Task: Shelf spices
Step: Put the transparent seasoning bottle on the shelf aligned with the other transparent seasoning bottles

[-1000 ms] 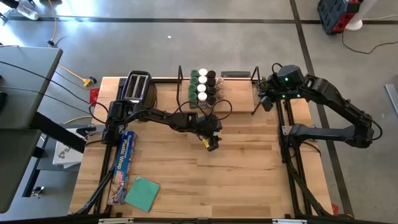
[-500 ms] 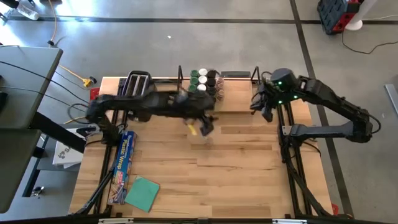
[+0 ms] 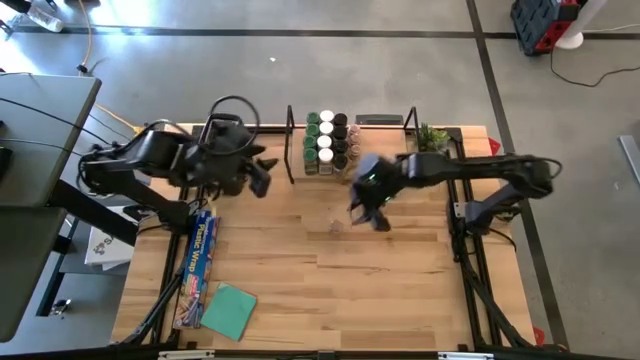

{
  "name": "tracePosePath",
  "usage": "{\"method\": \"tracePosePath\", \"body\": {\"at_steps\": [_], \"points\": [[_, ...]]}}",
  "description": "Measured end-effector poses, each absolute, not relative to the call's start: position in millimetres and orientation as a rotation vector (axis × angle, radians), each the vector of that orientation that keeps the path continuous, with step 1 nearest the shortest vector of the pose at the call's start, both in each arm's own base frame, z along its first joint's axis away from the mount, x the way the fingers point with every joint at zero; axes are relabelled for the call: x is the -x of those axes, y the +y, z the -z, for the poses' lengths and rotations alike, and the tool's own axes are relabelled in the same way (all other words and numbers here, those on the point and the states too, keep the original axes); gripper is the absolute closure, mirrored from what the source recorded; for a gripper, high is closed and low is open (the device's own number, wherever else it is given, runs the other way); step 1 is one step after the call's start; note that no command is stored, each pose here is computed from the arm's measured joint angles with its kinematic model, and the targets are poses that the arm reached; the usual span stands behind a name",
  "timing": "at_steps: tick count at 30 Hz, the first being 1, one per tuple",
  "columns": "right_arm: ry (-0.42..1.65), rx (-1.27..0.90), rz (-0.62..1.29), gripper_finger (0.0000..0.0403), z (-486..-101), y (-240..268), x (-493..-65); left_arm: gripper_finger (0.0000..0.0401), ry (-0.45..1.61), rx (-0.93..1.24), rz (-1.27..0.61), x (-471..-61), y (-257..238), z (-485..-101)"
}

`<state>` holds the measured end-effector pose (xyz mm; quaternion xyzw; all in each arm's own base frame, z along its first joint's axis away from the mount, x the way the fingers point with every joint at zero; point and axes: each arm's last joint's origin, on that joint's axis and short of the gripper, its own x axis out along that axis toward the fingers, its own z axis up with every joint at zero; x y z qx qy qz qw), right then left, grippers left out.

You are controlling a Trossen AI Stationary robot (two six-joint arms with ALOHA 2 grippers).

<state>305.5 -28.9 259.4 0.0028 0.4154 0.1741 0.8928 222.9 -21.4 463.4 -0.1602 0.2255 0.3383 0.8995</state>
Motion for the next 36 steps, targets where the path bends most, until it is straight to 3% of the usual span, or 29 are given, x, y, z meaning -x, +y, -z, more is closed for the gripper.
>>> {"method": "tracePosePath", "body": {"at_steps": [7, 16, 25, 30, 36], "points": [[0.944, 0.136, -0.328, 0.0141, -210, -13, -340, 0.0181, 0.486, 0.366, -0.752, -210, -32, -458], [1.069, 0.123, -0.241, 0.0139, -168, -14, -354, 0.0181, 0.530, 0.333, -0.769, -227, -37, -447], [1.030, 0.051, -0.189, 0.0139, -153, -14, -366, 0.0181, 0.555, 0.321, -0.770, -237, -40, -441], [1.038, 0.028, -0.180, 0.0162, -147, -14, -368, 0.0181, 0.551, 0.333, -0.769, -236, -40, -442], [1.035, -0.005, -0.162, 0.0240, -148, -14, -368, 0.0181, 0.548, 0.339, -0.769, -236, -40, -442]]}}
